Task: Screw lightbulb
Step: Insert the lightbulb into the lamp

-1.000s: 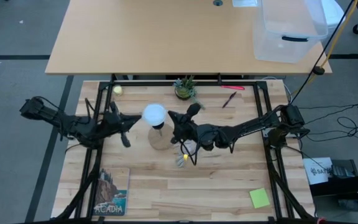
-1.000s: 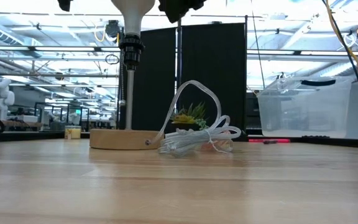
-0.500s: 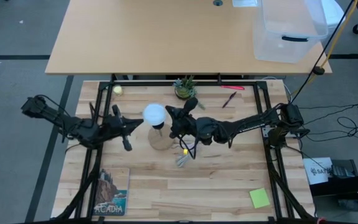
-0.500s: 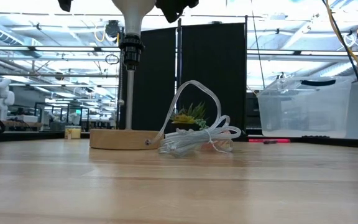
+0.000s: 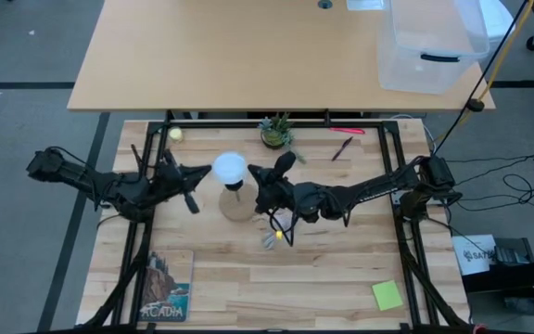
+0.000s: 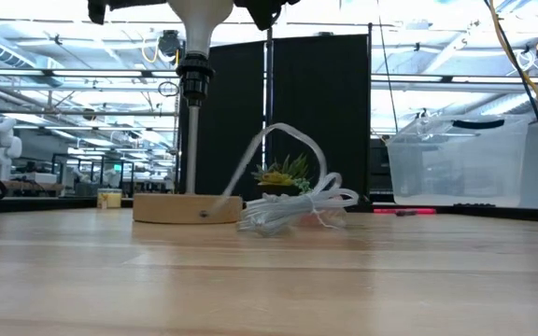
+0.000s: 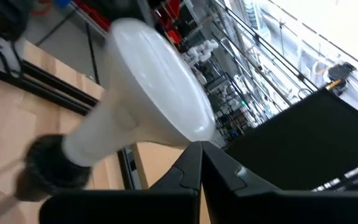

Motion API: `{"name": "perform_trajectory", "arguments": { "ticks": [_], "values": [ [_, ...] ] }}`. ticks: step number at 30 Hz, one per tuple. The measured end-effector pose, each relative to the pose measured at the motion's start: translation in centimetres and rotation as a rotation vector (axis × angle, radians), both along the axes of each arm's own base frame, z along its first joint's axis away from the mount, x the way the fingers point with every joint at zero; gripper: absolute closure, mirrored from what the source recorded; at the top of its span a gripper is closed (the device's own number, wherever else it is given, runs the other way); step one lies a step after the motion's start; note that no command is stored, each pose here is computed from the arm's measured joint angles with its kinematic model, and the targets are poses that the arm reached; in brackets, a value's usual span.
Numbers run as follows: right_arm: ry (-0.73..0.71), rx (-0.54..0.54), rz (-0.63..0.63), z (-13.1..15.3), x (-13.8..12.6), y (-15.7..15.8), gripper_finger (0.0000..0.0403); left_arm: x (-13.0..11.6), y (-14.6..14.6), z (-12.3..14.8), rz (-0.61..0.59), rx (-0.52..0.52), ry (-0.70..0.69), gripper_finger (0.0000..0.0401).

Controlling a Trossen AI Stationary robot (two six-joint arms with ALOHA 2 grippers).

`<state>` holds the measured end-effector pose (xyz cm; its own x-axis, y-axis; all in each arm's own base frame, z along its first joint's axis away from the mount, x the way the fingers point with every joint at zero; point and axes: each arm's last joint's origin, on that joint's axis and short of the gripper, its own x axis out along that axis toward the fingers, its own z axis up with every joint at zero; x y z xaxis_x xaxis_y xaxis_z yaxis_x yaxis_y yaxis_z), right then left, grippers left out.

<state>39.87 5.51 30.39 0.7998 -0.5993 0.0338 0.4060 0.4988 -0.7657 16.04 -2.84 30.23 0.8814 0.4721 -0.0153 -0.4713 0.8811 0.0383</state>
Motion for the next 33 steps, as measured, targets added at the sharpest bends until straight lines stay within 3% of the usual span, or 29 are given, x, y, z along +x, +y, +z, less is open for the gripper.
{"name": "perform_trajectory", "arguments": {
  "ticks": [13, 20, 33],
  "values": [
    [0.011, 0.029, 0.124, -0.4, -0.5, 3.5, 0.0403, 0.3, 2.3, -0.1, 0.121, -0.078, -0.043, 0.0401],
    [-0.042, 0.164, 0.163, -0.8, -0.4, 3.5, 0.0399, 0.5, 1.6, 0.6, -0.055, -0.052, -0.087, 0.0401],
    [-0.108, 0.251, 0.084, -0.8, 0.1, 0.7, 0.0275, -0.8, -0.6, 1.1, -0.206, 0.007, -0.083, 0.0401]
  ]
}}
